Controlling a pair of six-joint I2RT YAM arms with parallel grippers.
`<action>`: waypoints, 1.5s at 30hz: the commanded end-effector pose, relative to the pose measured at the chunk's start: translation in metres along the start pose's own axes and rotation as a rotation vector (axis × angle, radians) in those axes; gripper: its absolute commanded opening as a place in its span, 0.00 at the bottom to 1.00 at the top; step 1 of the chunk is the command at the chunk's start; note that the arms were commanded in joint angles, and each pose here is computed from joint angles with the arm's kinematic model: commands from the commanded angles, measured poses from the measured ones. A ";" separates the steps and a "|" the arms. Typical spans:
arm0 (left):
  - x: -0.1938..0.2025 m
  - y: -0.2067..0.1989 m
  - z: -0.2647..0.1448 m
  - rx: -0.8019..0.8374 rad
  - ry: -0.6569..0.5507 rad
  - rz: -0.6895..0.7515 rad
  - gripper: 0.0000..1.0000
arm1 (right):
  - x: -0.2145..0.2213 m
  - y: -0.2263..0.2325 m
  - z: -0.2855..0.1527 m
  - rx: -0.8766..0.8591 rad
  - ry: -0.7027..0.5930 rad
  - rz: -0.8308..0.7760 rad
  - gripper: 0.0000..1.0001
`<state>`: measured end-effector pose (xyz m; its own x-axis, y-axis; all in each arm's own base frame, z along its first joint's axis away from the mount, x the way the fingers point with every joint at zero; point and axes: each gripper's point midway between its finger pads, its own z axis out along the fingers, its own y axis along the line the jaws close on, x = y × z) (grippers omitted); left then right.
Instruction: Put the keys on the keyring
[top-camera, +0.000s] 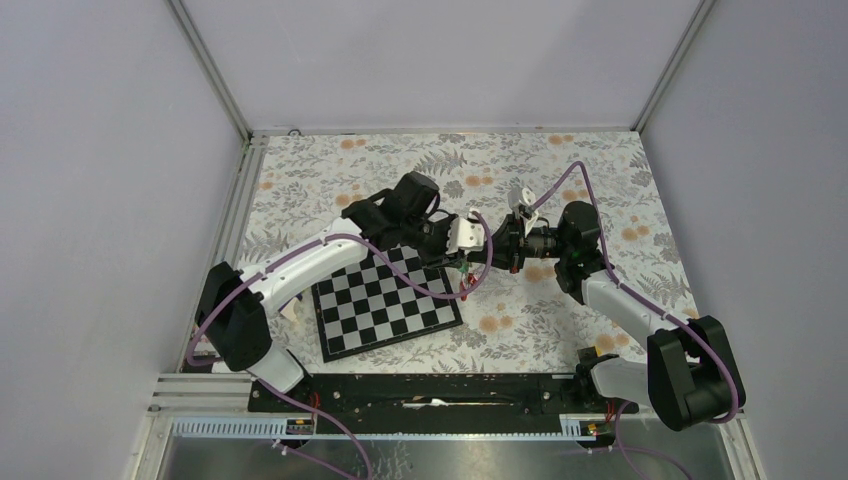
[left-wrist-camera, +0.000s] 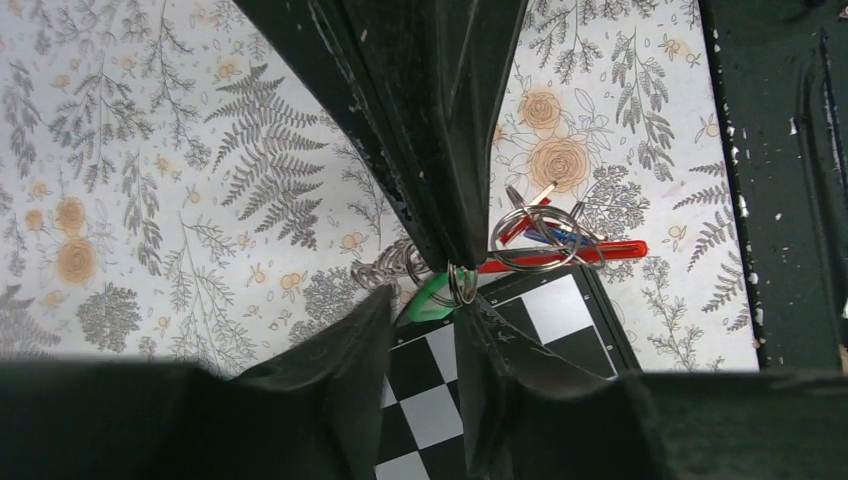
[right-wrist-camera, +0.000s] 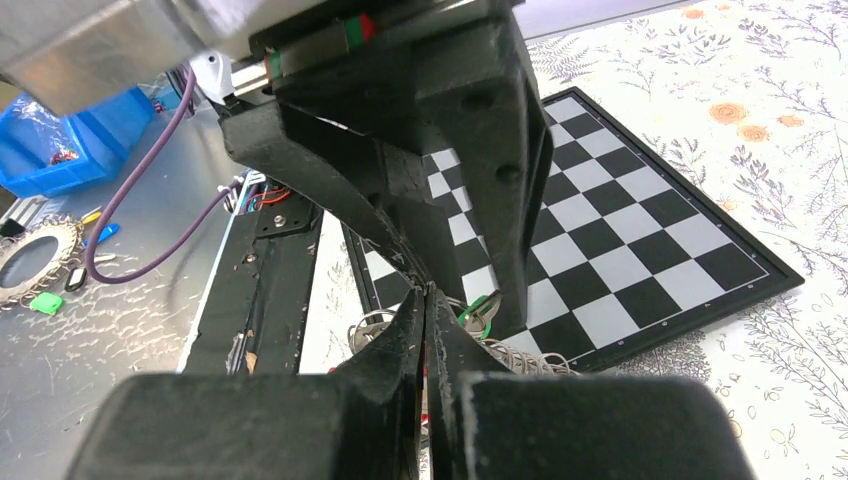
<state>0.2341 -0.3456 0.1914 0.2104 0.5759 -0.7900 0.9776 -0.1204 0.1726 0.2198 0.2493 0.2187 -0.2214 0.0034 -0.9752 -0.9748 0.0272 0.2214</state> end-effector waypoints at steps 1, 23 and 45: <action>-0.006 0.004 0.002 0.005 -0.048 0.038 0.28 | -0.013 0.003 0.000 -0.028 -0.014 -0.082 0.00; 0.016 -0.023 0.000 0.073 0.000 -0.058 0.00 | -0.010 -0.005 -0.003 0.006 -0.007 -0.087 0.00; 0.004 -0.021 0.028 0.162 -0.041 -0.193 0.00 | -0.002 -0.014 -0.003 0.046 -0.012 -0.068 0.00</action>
<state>0.2176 -0.3522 0.1567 0.0283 0.5997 -0.7997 0.9913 -0.1199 -0.0549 0.2257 0.2462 0.2036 -0.2450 -0.0211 -0.9693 -0.9682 0.0574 0.2435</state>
